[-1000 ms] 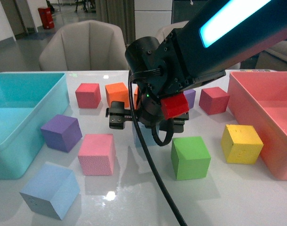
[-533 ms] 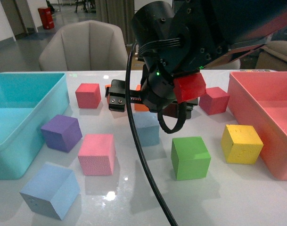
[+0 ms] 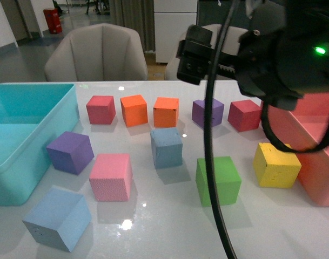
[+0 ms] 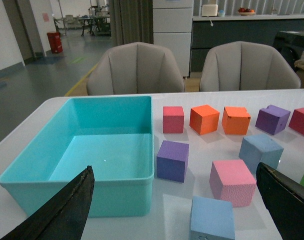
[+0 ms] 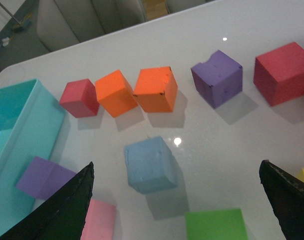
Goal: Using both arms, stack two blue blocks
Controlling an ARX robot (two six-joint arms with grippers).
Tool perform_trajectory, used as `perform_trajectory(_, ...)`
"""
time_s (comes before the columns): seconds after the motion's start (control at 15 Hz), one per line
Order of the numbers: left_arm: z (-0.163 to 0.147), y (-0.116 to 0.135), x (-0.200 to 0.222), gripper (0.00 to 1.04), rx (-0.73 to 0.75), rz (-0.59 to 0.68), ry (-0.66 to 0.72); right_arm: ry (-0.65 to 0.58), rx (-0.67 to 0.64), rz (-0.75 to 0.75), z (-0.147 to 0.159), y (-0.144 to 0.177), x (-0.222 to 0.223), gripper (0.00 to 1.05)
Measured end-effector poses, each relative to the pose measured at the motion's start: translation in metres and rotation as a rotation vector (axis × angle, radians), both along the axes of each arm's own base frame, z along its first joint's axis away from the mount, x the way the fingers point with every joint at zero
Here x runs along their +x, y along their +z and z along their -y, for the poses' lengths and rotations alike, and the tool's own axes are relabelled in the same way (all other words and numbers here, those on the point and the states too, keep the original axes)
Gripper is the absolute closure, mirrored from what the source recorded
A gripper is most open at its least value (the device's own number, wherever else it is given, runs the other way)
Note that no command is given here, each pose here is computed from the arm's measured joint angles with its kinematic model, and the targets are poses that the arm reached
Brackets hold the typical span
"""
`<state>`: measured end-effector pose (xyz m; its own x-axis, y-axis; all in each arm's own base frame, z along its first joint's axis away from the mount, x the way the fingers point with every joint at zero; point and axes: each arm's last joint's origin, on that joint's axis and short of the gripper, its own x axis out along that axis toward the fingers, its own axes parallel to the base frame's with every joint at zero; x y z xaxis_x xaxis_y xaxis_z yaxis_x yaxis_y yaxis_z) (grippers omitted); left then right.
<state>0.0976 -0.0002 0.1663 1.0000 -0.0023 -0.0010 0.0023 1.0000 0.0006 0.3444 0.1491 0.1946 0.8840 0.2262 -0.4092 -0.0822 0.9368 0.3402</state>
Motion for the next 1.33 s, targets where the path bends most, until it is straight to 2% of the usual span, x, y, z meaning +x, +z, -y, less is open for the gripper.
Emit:
perform_trajectory(0.13, 0.000, 0.000, 0.000, 0.07, 0.000, 0.000, 0.000, -0.015, 0.011, 0.006, 0.028, -0.010, -0.039, 0.06)
perform_trajectory(0.4, 0.000, 0.000, 0.000, 0.07, 0.000, 0.000, 0.000, -0.104, 0.082, 0.058, 0.099, -0.006, -0.114, 0.06)
perform_trajectory(0.47, 0.000, 0.000, 0.000, 0.07, 0.000, 0.000, 0.001, -0.203, -0.090, 0.349, 0.134, -0.011, -0.152, 0.28)
perform_trajectory(0.53, 0.000, 0.000, 0.000, 0.07, 0.000, 0.000, 0.000, -0.203, -0.249, 0.370, 0.151, -0.015, -0.189, 0.52)
perform_trajectory(0.6, 0.000, 0.000, 0.000, 0.07, 0.000, 0.000, 0.000, -0.171, -0.279, 0.386, 0.150, -0.015, -0.202, 0.63)
perform_trajectory(0.8, 0.000, 0.000, 0.000, 0.07, 0.000, 0.000, 0.000, -0.162, -0.291, 0.402, 0.149, -0.017, -0.211, 0.73)
perform_trajectory(0.87, 0.000, 0.000, 0.000, 0.07, 0.000, 0.000, 0.000, -0.164, -0.297, 0.423, 0.149, -0.018, -0.217, 0.80)
perform_trajectory(1.0, 0.000, 0.000, 0.000, 0.07, 0.000, 0.000, 0.000, -0.167, -0.311, 0.467, 0.149, -0.014, -0.224, 1.03)
perform_trajectory(1.33, 0.000, 0.000, 0.000, 0.07, 0.000, 0.000, 0.000, -0.168, -0.314, 0.477, 0.149, -0.024, -0.232, 1.03)
